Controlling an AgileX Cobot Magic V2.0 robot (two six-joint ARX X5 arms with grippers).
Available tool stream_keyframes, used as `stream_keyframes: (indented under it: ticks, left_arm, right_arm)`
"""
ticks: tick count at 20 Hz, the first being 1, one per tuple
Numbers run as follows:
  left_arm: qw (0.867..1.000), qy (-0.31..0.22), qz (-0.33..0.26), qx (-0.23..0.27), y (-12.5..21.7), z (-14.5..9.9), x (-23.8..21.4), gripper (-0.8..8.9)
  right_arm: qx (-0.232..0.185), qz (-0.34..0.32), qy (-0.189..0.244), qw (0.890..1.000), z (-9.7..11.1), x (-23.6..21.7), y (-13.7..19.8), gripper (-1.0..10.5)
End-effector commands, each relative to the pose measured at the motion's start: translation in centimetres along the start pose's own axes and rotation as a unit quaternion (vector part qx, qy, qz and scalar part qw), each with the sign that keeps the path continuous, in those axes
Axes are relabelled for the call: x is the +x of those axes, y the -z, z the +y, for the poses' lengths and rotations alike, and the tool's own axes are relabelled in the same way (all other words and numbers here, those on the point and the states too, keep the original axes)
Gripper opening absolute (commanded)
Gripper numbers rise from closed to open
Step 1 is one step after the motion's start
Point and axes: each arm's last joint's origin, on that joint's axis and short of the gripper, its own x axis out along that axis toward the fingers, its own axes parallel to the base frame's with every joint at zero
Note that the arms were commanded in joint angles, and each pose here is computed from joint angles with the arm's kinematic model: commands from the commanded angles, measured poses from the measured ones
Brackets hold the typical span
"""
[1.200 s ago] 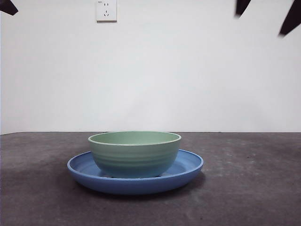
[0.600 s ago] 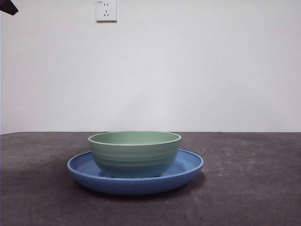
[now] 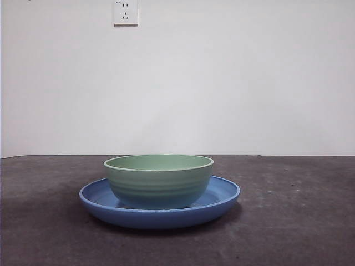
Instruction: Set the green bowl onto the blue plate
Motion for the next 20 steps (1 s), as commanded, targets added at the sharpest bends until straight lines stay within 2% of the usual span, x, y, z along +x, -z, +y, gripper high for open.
stream_keyframes:
  ticks: [1,4,6,8,11,14,17,20]
  left_arm:
    - [1.000,0.003,-0.008,0.001,-0.3,-0.1,-0.1,0.31]
    - [1.000,-0.003,-0.012,-0.001,-0.2,0.0,-0.4,0.32]
    - [0.999,-0.027,-0.029,-0.014,0.1,0.8,-0.5,0.31]
    - [0.993,-0.068,-0.098,-0.024,1.7,2.0,-0.1,0.31]
    - [0.966,-0.142,-0.216,-0.025,6.0,3.9,1.4,0.32]
    - [0.936,-0.194,-0.293,-0.015,11.4,4.9,3.3,0.32]
    - [0.922,-0.228,-0.313,-0.020,14.2,5.3,4.1,0.31]
    - [0.903,-0.278,-0.322,-0.057,15.5,5.7,4.2,0.31]
  right_arm:
    - [-0.006,-0.009,-0.002,1.000,0.1,-0.2,-0.3,0.4]
    - [-0.006,-0.009,-0.002,1.000,0.1,-0.2,-0.3,0.4]
    - [-0.006,-0.009,-0.002,1.000,0.1,-0.2,-0.3,0.4]
    - [-0.006,-0.009,-0.002,1.000,0.1,-0.2,-0.3,0.4]
    - [-0.006,-0.009,-0.002,1.000,0.1,-0.2,-0.3,0.4]
    - [-0.006,-0.009,-0.002,1.000,0.1,-0.2,-0.3,0.4]
    - [-0.006,-0.009,-0.002,1.000,0.1,-0.2,-0.3,0.4]
    - [-0.006,-0.009,-0.002,1.000,0.1,-0.2,-0.3,0.4]
